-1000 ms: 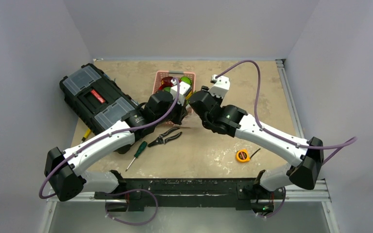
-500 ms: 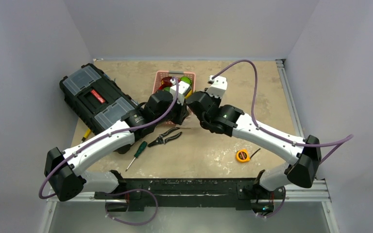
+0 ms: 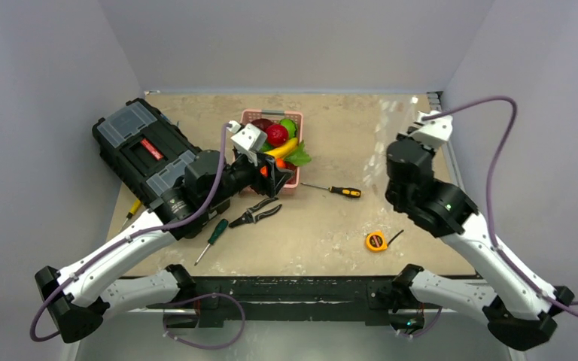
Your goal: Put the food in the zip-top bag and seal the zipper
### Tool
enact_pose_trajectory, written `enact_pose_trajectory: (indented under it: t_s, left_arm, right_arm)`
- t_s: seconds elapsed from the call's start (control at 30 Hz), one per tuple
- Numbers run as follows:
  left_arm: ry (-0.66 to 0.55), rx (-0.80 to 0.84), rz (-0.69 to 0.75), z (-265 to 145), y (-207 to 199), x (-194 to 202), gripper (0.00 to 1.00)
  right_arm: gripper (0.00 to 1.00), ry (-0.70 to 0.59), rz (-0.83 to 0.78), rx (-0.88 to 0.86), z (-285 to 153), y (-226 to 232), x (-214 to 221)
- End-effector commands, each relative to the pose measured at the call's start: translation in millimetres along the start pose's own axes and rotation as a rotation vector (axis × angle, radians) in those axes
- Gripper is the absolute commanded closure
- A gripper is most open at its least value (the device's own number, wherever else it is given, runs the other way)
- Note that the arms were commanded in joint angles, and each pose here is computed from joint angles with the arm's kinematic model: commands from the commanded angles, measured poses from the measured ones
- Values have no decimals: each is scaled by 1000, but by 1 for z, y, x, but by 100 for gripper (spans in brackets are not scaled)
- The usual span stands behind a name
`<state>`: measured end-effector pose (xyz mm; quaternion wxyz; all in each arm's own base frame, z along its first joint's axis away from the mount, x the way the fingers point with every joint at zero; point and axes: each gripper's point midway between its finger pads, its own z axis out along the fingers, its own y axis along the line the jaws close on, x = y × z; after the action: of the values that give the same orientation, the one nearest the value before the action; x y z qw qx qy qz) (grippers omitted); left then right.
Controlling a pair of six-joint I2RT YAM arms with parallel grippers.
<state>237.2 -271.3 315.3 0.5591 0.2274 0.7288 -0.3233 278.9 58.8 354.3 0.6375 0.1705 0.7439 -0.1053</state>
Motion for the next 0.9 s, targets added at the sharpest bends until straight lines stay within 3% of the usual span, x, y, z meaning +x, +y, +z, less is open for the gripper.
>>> enact_pose_trajectory:
  t_s: [0.0, 0.17, 0.37, 0.47, 0.67, 0.87]
  left_arm:
    - [-62, -23, -7, 2, 2, -14, 32]
    - [-64, -46, -9, -3, 5, -20, 31]
    - [-109, -128, 16, -11, 22, -23, 30]
    - [-108, -152, 33, -11, 26, -23, 30]
    - [-110, -197, 53, -12, 35, -21, 32]
    - [-84, -221, 82, -2, 42, -9, 29]
  right_arm:
    - [100, -58, -175, 112, 0, -28, -10]
    - [100, -10, -282, 84, 22, 11, 20]
    - [100, 109, -267, -299, 41, 116, 95]
    - [100, 160, -254, -425, 40, 146, 130]
    - [100, 316, -217, -533, 34, 168, 185]
    - [100, 346, -183, -588, 25, 167, 207]
